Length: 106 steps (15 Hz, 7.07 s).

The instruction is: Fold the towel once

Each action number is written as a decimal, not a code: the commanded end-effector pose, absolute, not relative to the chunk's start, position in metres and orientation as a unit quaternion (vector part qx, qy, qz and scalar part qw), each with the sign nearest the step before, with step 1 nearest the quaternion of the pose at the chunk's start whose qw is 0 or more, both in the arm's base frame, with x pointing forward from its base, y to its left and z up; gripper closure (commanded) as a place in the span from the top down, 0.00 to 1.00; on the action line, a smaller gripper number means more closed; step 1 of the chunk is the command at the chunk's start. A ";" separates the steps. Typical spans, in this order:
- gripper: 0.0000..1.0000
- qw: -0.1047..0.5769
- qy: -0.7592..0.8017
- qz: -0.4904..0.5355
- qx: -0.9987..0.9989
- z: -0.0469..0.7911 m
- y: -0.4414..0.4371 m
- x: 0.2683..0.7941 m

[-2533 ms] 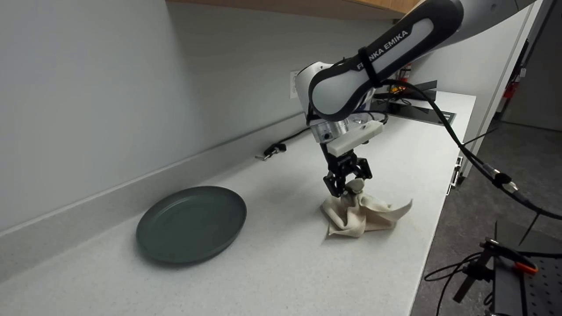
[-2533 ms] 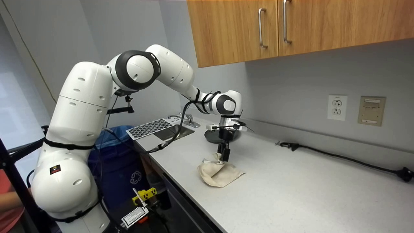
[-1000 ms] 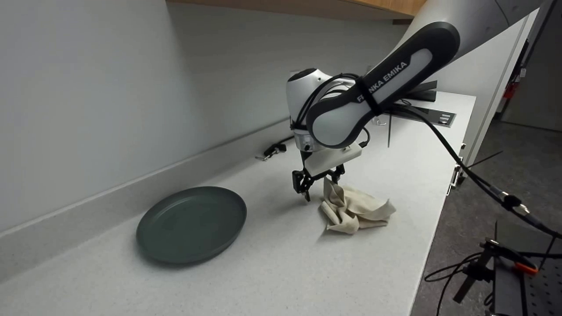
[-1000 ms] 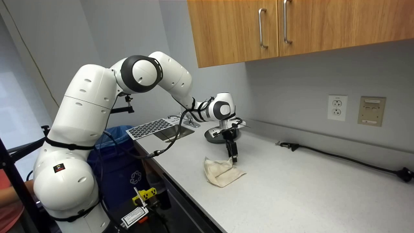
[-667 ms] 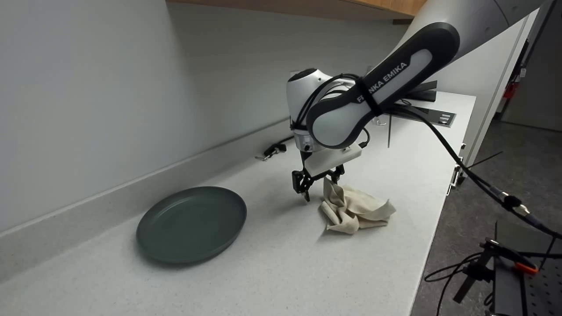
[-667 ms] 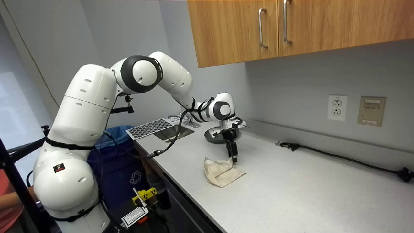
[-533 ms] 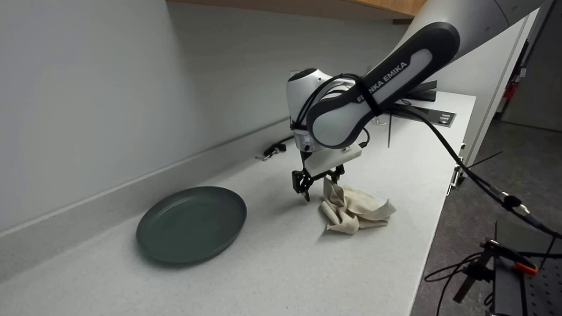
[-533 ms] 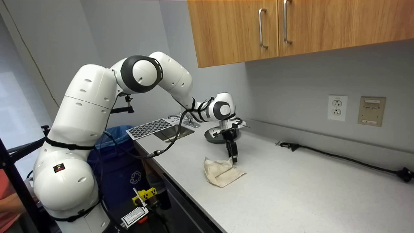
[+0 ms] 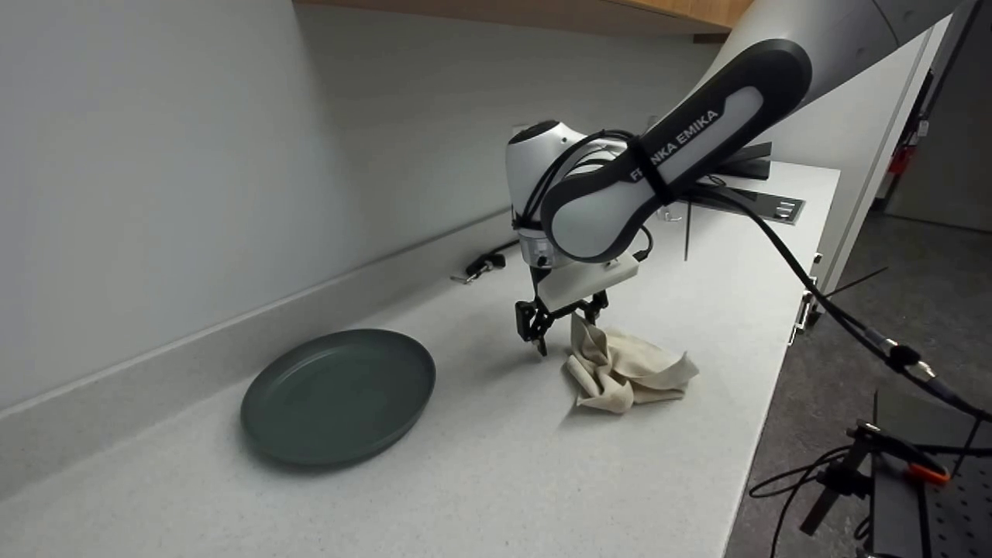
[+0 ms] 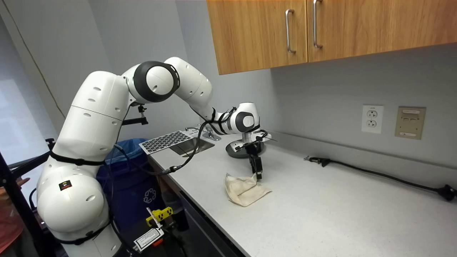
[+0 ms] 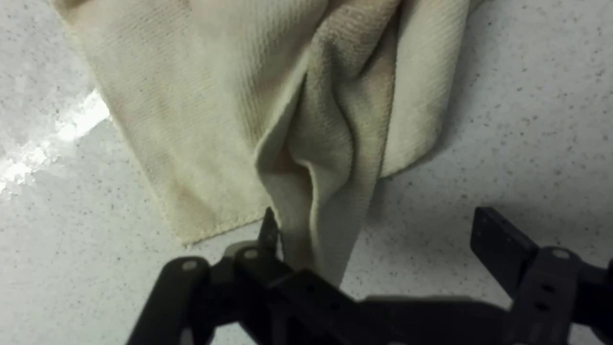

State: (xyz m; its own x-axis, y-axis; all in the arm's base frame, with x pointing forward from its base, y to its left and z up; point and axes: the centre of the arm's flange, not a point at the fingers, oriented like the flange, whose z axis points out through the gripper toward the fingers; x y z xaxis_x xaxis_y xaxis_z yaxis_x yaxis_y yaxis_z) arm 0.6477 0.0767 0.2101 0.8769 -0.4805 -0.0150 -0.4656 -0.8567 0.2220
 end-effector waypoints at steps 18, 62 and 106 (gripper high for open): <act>1.00 0.124 -0.320 0.105 0.934 0.239 0.074 0.587; 1.00 0.102 -0.328 0.088 0.935 0.301 0.061 0.521; 0.71 0.002 0.159 -0.069 0.985 0.248 0.048 0.495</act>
State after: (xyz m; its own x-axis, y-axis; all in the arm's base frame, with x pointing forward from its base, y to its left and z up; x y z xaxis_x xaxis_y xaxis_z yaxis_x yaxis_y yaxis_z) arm 0.4860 0.0537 0.2476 0.9539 0.2732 -0.1241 0.2776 -0.9605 0.0196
